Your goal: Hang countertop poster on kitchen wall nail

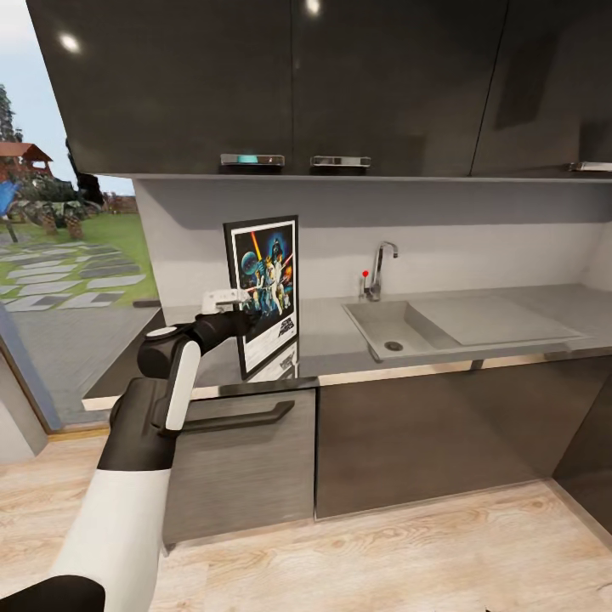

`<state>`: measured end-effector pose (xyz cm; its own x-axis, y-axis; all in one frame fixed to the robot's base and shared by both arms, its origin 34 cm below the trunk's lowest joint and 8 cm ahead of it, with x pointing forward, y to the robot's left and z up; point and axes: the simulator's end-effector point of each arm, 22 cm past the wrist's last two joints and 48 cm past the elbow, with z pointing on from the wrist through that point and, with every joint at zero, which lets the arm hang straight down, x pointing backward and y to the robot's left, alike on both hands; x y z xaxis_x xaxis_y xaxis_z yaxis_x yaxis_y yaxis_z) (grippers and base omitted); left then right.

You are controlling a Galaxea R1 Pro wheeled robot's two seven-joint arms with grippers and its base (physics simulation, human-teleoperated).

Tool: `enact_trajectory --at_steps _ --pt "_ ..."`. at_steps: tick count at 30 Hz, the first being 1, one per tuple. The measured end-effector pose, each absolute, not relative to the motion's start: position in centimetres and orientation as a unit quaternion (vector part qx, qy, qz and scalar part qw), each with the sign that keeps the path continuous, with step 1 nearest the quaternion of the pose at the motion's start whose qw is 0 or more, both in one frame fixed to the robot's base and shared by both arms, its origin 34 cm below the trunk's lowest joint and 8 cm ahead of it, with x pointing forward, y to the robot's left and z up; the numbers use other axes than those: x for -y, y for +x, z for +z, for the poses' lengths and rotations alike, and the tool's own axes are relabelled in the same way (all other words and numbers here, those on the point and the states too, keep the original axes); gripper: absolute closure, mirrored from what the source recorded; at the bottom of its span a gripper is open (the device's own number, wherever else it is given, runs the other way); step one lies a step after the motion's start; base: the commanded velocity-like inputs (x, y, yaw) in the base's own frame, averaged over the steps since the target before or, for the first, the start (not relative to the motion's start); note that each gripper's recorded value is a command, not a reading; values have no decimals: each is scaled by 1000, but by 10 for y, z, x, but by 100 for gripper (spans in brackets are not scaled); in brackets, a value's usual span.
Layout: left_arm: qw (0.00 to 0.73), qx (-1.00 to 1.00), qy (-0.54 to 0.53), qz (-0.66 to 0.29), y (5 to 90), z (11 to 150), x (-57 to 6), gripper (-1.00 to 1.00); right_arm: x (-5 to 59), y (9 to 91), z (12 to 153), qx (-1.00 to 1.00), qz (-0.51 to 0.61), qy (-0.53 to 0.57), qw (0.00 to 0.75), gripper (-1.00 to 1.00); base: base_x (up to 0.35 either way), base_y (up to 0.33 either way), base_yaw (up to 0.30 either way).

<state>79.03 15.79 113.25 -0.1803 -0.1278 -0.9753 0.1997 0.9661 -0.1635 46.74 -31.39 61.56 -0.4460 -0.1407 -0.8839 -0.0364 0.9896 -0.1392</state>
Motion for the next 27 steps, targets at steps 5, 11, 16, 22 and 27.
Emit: enact_trajectory --at_steps 5,11,16,22,27 --pt "640 -757 24 -128 790 1133 -158 -100 314 467 616 -849 -50 -52 524 -100 0 0 0" --pt "639 -759 22 -123 789 1133 -162 -100 314 467 614 -850 -50 -52 522 -100 0 0 0" --pt "641 -761 22 -99 786 1136 -178 -100 316 459 605 -857 -50 -51 511 -100 0 0 0" --pt "646 -759 21 -74 785 1140 -188 -100 316 453 599 -861 -50 -51 503 -100 0 0 0" --pt "646 -759 21 -74 785 1140 -188 -100 316 453 599 -861 -50 -51 503 -100 0 0 0"
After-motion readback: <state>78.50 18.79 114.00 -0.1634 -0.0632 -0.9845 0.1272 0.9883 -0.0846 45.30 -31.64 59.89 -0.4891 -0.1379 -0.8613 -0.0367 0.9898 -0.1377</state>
